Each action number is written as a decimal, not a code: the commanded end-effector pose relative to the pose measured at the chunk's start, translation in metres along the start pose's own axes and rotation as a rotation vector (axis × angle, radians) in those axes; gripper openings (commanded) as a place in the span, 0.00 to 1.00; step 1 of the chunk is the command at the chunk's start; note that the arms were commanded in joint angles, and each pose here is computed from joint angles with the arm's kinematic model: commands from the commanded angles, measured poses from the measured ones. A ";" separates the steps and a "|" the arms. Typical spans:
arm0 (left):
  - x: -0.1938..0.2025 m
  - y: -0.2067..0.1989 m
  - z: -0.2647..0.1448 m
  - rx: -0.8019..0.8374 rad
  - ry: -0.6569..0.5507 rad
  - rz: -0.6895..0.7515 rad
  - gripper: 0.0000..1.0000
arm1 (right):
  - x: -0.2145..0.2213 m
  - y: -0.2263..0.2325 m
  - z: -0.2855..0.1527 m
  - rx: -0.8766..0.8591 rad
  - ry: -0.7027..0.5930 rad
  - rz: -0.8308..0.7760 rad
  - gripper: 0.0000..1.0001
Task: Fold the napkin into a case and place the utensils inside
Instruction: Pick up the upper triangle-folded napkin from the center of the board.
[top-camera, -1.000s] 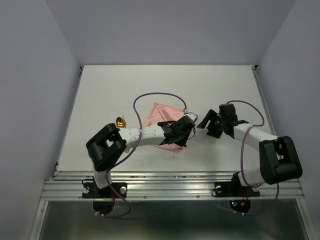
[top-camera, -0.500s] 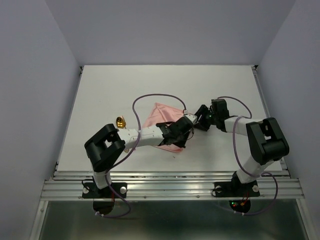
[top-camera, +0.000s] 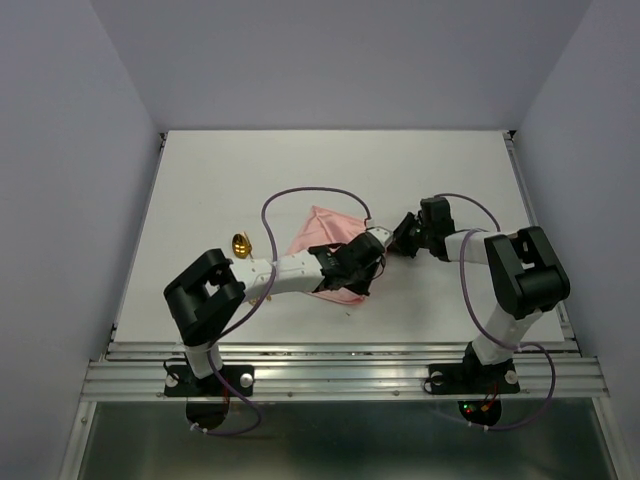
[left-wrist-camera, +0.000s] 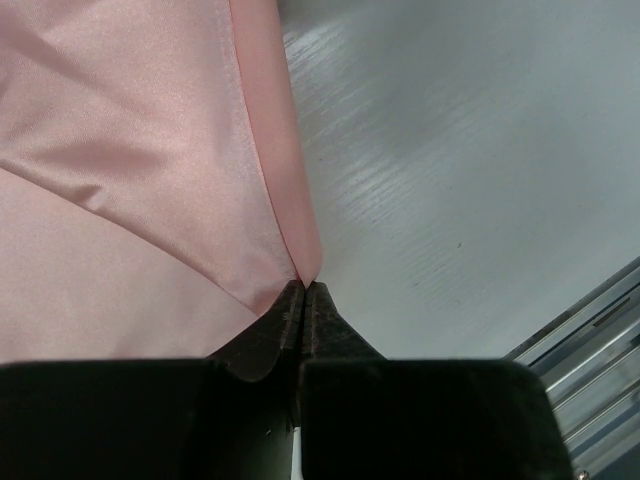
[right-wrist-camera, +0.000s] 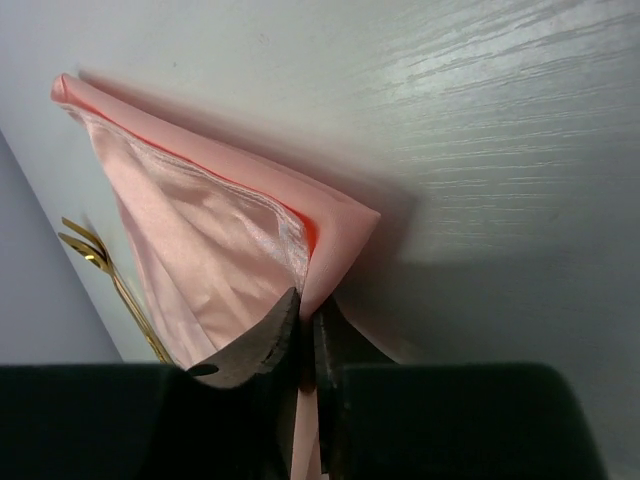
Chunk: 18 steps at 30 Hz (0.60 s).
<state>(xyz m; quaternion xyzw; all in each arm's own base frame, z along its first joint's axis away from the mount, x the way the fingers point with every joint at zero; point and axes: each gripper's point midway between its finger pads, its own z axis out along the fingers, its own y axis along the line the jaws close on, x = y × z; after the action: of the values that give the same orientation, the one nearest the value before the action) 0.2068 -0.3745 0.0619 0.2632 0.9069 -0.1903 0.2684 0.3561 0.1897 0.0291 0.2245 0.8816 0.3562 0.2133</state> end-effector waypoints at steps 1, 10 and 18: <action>-0.013 -0.003 -0.014 0.018 -0.054 0.011 0.00 | -0.008 0.006 0.001 -0.002 -0.035 -0.013 0.05; -0.019 -0.004 -0.028 -0.059 -0.130 0.036 0.63 | -0.001 0.004 0.000 0.006 -0.028 0.020 0.01; -0.030 -0.004 -0.049 -0.169 -0.291 0.016 0.62 | 0.001 0.007 -0.003 0.005 -0.034 0.027 0.01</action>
<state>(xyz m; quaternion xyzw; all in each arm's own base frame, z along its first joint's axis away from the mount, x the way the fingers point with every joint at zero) 0.1962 -0.3724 0.0925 0.2600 0.8844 -0.1547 0.3555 0.3529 0.1905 0.0246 0.2454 0.8812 0.3480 0.2055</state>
